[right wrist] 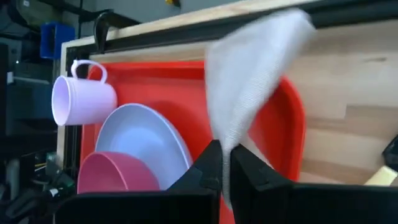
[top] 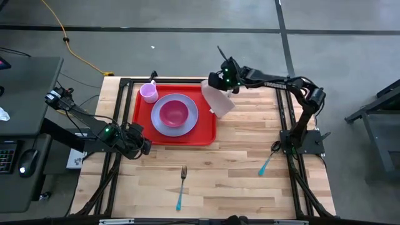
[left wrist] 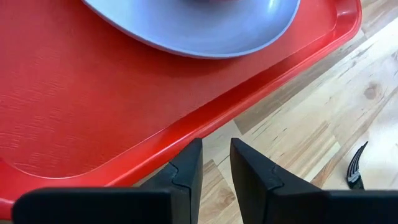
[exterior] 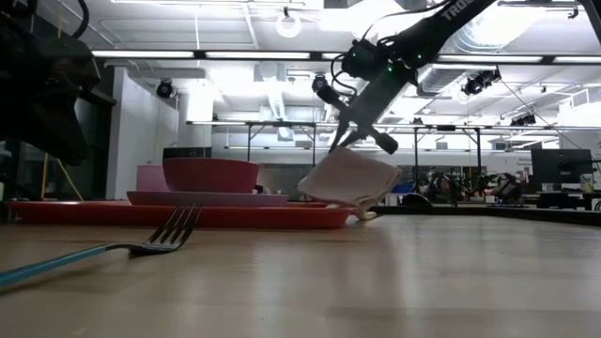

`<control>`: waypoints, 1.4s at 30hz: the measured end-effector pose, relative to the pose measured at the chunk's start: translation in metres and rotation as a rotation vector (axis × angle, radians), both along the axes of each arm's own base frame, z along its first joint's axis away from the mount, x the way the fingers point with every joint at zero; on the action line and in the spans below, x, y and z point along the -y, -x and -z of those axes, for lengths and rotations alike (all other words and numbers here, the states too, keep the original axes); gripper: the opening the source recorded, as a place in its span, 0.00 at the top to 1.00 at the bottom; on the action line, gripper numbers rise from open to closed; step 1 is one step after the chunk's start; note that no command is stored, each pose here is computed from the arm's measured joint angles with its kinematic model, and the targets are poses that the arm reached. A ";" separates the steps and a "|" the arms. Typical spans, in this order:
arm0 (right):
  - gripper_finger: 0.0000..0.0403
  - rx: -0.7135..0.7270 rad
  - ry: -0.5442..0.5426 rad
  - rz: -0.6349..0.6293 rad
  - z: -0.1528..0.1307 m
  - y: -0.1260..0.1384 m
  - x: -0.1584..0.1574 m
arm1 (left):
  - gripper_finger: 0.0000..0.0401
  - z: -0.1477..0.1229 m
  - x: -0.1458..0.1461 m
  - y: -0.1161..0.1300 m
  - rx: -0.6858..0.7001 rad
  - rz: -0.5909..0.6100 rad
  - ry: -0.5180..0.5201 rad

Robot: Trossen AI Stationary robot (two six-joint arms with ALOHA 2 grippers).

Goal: Set up tray
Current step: Put the brown napkin on the red tray to the right of the purple plate

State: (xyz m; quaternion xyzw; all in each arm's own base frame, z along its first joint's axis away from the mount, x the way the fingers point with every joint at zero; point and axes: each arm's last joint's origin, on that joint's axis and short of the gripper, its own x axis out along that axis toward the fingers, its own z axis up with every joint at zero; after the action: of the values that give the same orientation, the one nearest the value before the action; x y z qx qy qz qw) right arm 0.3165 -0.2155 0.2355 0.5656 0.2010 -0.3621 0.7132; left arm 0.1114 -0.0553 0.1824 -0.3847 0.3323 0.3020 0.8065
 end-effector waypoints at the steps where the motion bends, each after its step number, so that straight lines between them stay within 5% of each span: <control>1: 1.00 -0.003 -0.010 -0.002 0.002 -0.002 -0.001 | 0.72 0.000 0.000 0.000 0.000 0.001 -0.001; 12: 1.00 0.073 -0.049 -0.096 0.012 -0.027 -0.018 | 0.72 0.000 0.000 0.000 -0.004 0.014 -0.011; 26: 1.00 0.150 0.090 -0.110 -0.049 -0.045 -0.014 | 0.72 0.000 0.000 0.000 -0.005 0.019 -0.015; 42: 1.00 0.129 0.077 -0.160 -0.051 -0.063 -0.053 | 0.72 0.000 0.000 0.000 -0.005 0.019 -0.014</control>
State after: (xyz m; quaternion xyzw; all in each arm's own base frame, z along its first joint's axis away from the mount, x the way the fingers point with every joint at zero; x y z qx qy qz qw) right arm 0.3800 -0.1623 0.2864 0.5418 0.1852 -0.2742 0.7726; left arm 0.1114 -0.0554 0.1824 -0.3750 0.3356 0.2977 0.8112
